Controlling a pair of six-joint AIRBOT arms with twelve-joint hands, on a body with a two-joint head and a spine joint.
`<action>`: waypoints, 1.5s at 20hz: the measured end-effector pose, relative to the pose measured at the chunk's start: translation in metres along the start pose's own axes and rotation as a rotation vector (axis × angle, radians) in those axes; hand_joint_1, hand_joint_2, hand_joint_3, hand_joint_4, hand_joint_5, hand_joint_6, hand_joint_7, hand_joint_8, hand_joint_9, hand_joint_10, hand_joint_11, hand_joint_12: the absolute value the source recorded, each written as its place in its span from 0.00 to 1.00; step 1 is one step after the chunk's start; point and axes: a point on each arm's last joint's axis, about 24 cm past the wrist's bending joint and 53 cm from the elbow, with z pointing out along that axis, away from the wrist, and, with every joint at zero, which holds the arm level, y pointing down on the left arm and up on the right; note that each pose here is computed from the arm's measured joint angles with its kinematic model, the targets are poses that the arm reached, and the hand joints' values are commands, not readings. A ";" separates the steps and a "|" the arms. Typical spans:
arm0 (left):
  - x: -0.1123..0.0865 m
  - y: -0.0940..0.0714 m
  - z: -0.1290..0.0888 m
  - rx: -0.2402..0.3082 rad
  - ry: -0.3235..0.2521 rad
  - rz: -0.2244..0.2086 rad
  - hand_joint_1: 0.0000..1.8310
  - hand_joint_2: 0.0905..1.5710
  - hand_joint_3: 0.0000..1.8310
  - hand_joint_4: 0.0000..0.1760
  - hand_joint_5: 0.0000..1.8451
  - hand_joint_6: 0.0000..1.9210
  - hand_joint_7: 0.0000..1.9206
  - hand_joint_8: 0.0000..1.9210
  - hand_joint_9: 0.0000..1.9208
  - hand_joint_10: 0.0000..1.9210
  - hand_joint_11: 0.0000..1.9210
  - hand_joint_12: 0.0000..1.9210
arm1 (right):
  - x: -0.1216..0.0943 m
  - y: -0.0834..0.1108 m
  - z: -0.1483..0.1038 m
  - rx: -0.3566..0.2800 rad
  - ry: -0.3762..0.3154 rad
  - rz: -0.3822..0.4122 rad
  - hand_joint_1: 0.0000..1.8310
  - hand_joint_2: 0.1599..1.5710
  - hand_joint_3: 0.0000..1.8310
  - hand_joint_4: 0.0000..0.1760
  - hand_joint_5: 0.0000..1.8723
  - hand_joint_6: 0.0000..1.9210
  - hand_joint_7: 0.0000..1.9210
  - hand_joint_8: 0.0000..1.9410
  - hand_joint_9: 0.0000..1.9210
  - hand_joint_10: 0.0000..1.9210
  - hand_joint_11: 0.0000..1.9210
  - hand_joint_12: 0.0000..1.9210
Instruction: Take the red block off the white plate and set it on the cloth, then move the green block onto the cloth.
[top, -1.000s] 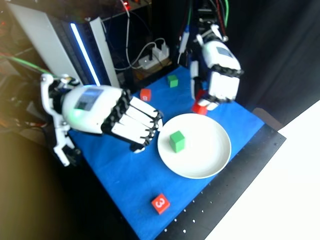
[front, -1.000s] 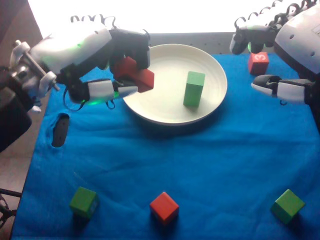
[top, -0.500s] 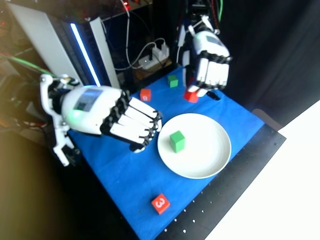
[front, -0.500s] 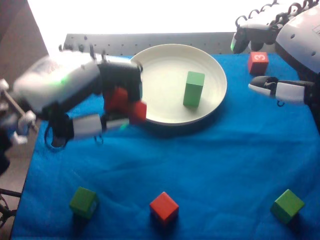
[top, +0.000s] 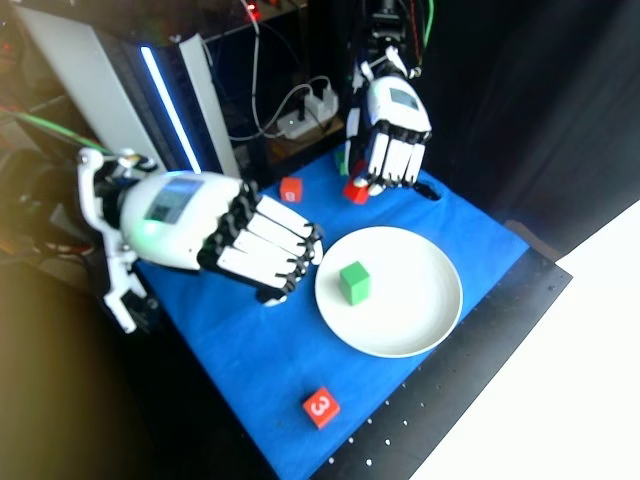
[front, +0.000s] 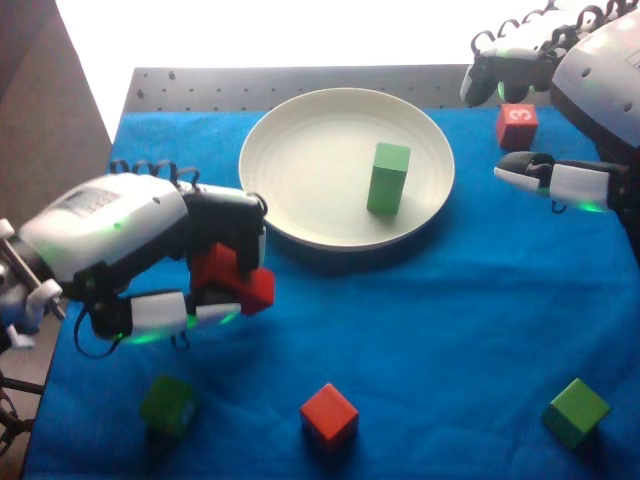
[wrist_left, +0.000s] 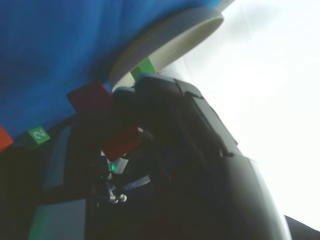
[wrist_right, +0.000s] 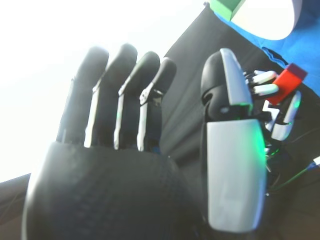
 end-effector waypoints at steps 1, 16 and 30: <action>0.004 0.002 0.000 -0.008 0.014 -0.005 0.61 0.80 0.00 0.00 0.32 0.77 0.40 0.74 0.34 0.64 0.24 0.88 | 0.000 0.000 0.000 0.000 0.000 0.000 0.62 0.59 0.05 0.00 0.30 0.48 0.30 0.64 0.27 0.77 0.20 0.99; -0.019 0.009 -0.003 -0.023 -0.084 -0.055 0.02 0.72 0.00 0.96 0.04 0.00 0.03 0.00 0.06 0.01 0.00 0.43 | 0.000 -0.001 0.000 0.004 -0.001 0.003 0.63 0.60 0.03 0.00 0.30 0.46 0.30 0.65 0.26 0.79 0.20 1.00; -0.061 0.018 -0.003 -0.065 -0.226 0.014 0.37 0.66 0.00 1.00 0.12 0.00 0.09 0.00 0.10 0.01 0.00 0.56 | 0.007 0.007 0.025 -0.025 -0.024 0.029 0.49 0.54 0.00 0.00 0.36 0.07 0.35 0.23 0.26 0.53 0.19 0.82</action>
